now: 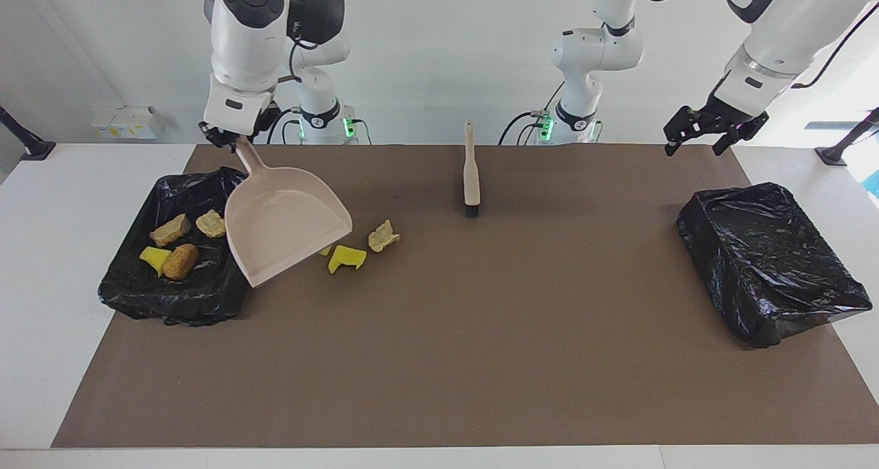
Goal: Sweep and dump trash in bin
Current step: 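Bring the dustpan back and set it on the mat with the right gripper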
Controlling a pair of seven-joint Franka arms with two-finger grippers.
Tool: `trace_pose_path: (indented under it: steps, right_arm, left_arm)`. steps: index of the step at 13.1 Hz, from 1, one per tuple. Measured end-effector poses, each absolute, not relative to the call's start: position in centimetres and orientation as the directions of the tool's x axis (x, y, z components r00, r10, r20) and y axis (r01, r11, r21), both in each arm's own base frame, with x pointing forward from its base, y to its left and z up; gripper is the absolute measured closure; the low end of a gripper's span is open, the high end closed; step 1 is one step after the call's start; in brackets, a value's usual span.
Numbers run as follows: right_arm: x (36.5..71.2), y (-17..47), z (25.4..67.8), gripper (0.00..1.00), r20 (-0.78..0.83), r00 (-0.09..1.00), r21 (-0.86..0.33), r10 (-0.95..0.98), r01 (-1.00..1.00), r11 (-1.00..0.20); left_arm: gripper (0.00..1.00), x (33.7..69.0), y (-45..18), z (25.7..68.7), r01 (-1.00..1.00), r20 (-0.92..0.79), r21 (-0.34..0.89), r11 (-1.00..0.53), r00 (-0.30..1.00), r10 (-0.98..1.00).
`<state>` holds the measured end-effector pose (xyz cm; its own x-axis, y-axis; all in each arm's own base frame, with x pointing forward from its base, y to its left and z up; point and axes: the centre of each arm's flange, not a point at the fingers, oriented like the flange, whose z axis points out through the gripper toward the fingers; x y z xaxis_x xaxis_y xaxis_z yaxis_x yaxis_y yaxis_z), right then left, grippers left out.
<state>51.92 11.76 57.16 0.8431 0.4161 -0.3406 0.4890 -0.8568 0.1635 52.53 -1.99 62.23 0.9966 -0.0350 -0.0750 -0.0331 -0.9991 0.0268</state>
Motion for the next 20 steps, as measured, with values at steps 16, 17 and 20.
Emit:
trace_pose_path:
  steps: [16, 17, 20]
  right_arm:
    - [54.2, 42.5, 38.5, 0.67, -0.105, 0.994, -0.037, -0.032, -0.036, -0.999]
    - [54.4, 42.7, 38.1, 0.67, -0.097, 0.995, -0.047, -0.034, -0.039, -0.998]
    - [54.2, 43.1, 37.5, 0.67, -0.110, 0.993, -0.057, -0.034, -0.040, -0.998]
  left_arm:
    - [0.00, 52.6, -2.0, 62.3, -0.034, -0.066, 0.027, -0.999, 0.997, -0.035]
    - [0.00, 52.6, -2.0, 62.3, -0.034, -0.066, 0.027, -0.999, 0.997, -0.035]
    - [0.00, 52.6, -1.9, 62.3, -0.032, -0.068, 0.027, -0.999, 0.997, -0.034]
